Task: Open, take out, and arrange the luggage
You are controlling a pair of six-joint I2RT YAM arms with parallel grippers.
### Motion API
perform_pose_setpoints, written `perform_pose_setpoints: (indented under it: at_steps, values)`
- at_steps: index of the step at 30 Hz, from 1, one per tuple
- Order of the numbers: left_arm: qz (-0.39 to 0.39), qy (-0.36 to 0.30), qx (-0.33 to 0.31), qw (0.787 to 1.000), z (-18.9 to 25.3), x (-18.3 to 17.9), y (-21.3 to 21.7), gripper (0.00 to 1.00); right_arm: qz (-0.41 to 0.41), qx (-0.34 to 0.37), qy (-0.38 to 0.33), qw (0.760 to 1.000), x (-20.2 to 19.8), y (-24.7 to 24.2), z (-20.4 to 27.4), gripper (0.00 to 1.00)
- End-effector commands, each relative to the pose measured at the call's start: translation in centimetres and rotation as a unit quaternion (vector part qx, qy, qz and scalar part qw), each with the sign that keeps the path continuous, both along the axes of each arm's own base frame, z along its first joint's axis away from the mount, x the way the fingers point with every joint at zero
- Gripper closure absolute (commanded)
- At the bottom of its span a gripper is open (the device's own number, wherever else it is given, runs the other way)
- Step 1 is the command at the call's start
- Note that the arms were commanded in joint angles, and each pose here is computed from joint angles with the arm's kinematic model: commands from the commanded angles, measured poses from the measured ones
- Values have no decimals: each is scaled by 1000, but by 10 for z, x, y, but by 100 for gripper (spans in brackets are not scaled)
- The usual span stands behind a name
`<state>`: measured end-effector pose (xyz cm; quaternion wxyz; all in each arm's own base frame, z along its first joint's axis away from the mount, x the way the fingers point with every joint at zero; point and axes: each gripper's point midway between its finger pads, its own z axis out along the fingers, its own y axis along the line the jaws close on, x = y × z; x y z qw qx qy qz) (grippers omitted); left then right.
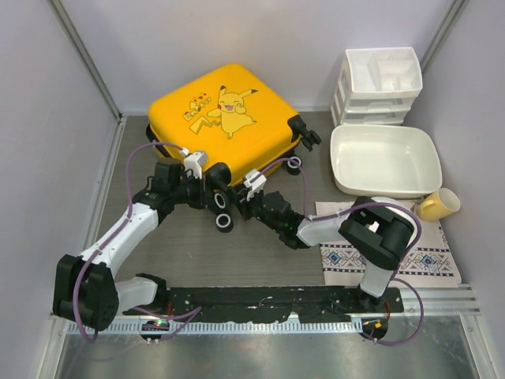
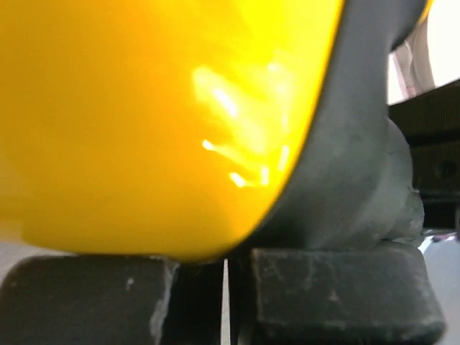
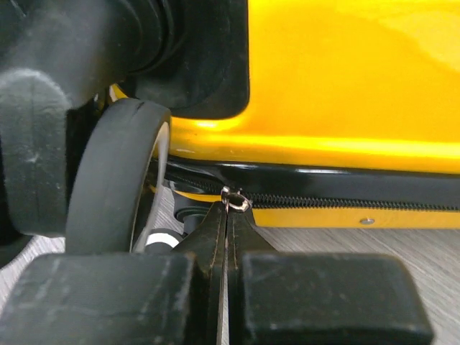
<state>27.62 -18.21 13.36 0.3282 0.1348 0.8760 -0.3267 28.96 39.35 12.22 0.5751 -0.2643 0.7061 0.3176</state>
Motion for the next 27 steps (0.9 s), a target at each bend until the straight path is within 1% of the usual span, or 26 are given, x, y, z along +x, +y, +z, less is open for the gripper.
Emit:
perform_pose_setpoints:
  at_steps: [1,3,4,6,8,10,11,12,13,14,15,16,17,18,19,21,22,23,24,27]
  values:
    - [76,-85,-39,993,36,63,-9,94,42,130,-64,989,-43,40,70,99]
    - [88,-71,-54,992,40,67,-13,95,11,125,-73,989,-34,33,65,99]
    - [93,-65,-56,992,39,68,-14,96,-18,125,-74,989,-26,27,64,99]
    - [88,-60,-56,993,39,68,-27,97,-29,132,-71,988,-23,26,67,99]
    - [49,-68,-57,995,44,63,-47,96,-25,137,-74,988,-25,29,69,99]
    - [15,-77,-44,996,50,55,-48,85,-36,138,-80,987,-21,24,73,99]
    - [11,-63,-31,997,51,49,-37,76,-43,133,-80,987,-16,16,69,99]
    - [0,-69,-33,997,62,43,-29,52,-46,132,-79,987,-14,12,69,99]
    - [-28,-74,-29,996,68,35,-20,43,-50,123,-75,988,-11,5,63,99]
    - [-35,-46,-33,998,73,26,0,39,-50,123,-75,988,-9,-2,66,99]
    - [-37,-49,-34,998,82,20,12,35,-52,122,-74,988,-7,-7,66,99]
    - [-50,-66,-20,996,86,18,26,33,-51,116,-70,989,-8,-12,61,99]
    - [-18,-54,-14,998,92,18,53,32,-51,118,-69,989,-9,-17,66,99]
    - [-1,-66,-4,998,99,19,65,30,-58,117,-67,989,-5,-24,66,99]
    - [65,-76,6,995,107,32,102,30,-60,111,-60,990,-5,-29,61,99]
    - [121,-91,8,988,117,46,131,28,-70,112,-58,990,1,-39,64,99]
    - [165,-91,4,982,122,59,154,28,-73,105,-52,990,2,-45,58,99]
    - [188,-108,8,976,129,72,167,28,-73,107,-54,990,3,-49,61,99]
    - [208,-109,9,972,130,89,184,27,-72,98,-54,991,6,-57,55,99]
    - [234,-117,17,965,140,114,210,27,-67,91,-58,992,13,-75,54,99]
